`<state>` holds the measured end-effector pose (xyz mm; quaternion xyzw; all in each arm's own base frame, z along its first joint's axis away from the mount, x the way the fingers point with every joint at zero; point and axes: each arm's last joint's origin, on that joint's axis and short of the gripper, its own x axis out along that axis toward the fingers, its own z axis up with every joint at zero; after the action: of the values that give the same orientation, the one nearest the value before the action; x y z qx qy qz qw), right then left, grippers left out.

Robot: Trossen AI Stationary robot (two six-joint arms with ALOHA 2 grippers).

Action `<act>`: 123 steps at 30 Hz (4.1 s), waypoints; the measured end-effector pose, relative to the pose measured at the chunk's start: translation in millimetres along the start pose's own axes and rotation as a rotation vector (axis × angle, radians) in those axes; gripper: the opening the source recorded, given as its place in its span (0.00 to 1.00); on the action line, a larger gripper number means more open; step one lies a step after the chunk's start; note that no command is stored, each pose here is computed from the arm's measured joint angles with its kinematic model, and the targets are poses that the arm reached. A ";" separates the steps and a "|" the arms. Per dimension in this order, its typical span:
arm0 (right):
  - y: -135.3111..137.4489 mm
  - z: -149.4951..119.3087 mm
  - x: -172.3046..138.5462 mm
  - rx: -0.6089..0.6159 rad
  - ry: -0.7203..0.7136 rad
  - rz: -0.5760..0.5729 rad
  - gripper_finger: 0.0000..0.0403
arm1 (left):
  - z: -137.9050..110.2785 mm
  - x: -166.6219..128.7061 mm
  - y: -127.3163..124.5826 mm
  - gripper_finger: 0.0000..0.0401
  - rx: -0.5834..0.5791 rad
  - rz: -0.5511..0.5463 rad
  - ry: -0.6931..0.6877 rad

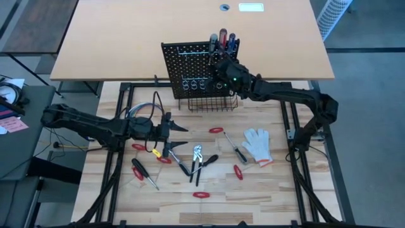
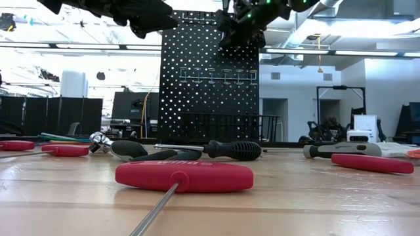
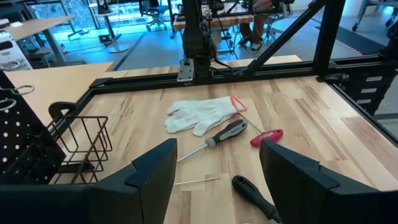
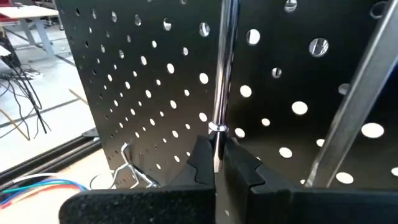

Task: Hang tools onto peg board
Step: Hang the gray bit driver handle onto the black pegboard, then adjust the gray bit driver handle, then hang the gray phillips screw onto the black pegboard

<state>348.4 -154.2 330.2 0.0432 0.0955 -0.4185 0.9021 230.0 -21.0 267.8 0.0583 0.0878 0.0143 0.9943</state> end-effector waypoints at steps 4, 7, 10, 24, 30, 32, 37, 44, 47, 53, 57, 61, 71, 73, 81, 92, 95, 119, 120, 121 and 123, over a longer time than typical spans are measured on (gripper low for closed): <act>-0.8 -0.5 0.2 -0.006 0.006 -0.001 0.03 | -0.5 -0.1 -0.6 0.56 0.000 -0.003 0.005; -1.2 -0.1 -0.9 -0.016 0.011 -0.001 0.07 | -0.9 0.0 -0.6 0.56 0.000 -0.003 0.009; -1.1 -0.8 -1.3 -0.024 0.019 0.000 0.14 | -1.2 0.0 -0.7 0.56 0.000 -0.003 0.012; 14.1 -2.6 -28.3 -0.157 0.106 0.066 0.49 | -1.2 0.0 -0.8 0.56 -0.003 -0.004 0.012; 19.5 -6.2 -45.2 -0.189 0.186 0.093 0.48 | -1.1 0.0 -0.7 0.56 -0.007 -0.004 0.011; 22.2 -9.3 -51.6 -0.215 0.221 0.105 0.47 | -1.2 0.0 -0.8 0.56 -0.007 -0.004 0.012; 30.0 -5.8 -75.9 -0.250 0.244 0.158 0.44 | -1.2 0.0 -0.8 0.56 -0.007 -0.004 0.012; 50.6 9.2 -78.5 -0.294 0.047 0.312 0.34 | 0.0 0.0 -0.7 0.56 -0.005 -0.003 0.000; 43.4 13.0 -61.5 -0.275 -0.015 0.267 0.22 | 0.7 0.0 -0.7 0.56 -0.008 -0.002 -0.007; 8.1 17.7 -32.2 -0.192 -0.029 0.133 0.02 | 0.5 0.0 -0.7 0.56 -0.009 -0.002 -0.005; -9.7 13.2 -18.8 -0.165 0.011 0.083 0.03 | -1.3 0.0 -0.9 0.56 -0.008 -0.004 0.014; -14.3 9.2 -8.4 -0.163 0.020 0.091 0.02 | -2.2 0.0 -0.9 0.56 -0.009 -0.005 0.023; 0.9 -9.7 -6.7 -0.221 0.125 0.135 0.02 | -1.9 -0.1 -1.2 0.56 -0.017 -0.006 0.020; 7.2 -11.8 -11.4 -0.236 0.143 0.156 0.02 | -1.8 -0.1 -1.1 0.56 -0.017 -0.005 0.019; 29.5 -9.1 -44.6 -0.289 0.179 0.242 0.02 | -2.3 -0.3 -2.5 0.56 -0.015 -0.011 0.025; 83.6 -41.6 -154.4 -0.466 0.405 0.248 0.01 | -3.4 -3.4 -19.3 0.56 0.072 -0.087 0.040; 93.6 -60.1 -184.4 -0.405 0.479 0.235 0.04 | -3.4 -4.5 -24.0 0.56 0.104 -0.108 0.039; 87.2 -203.1 -241.0 0.095 0.891 0.097 0.67 | -3.7 -5.5 -28.6 0.56 0.188 -0.130 0.038; 85.8 -205.5 -239.2 0.079 0.906 0.077 0.67 | -3.8 -5.5 -28.6 0.56 0.189 -0.130 0.038; 85.4 -207.8 -236.8 0.072 0.926 0.063 0.67 | -3.9 -5.5 -28.6 0.56 0.189 -0.131 0.039; 87.1 -213.2 -231.1 0.063 0.963 0.055 0.67 | -4.0 -5.5 -28.6 0.56 0.189 -0.131 0.040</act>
<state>240.0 108.3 169.7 0.2620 0.4884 -0.3298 0.7643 224.3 -49.2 261.5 0.1457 0.1124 -0.0577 0.9812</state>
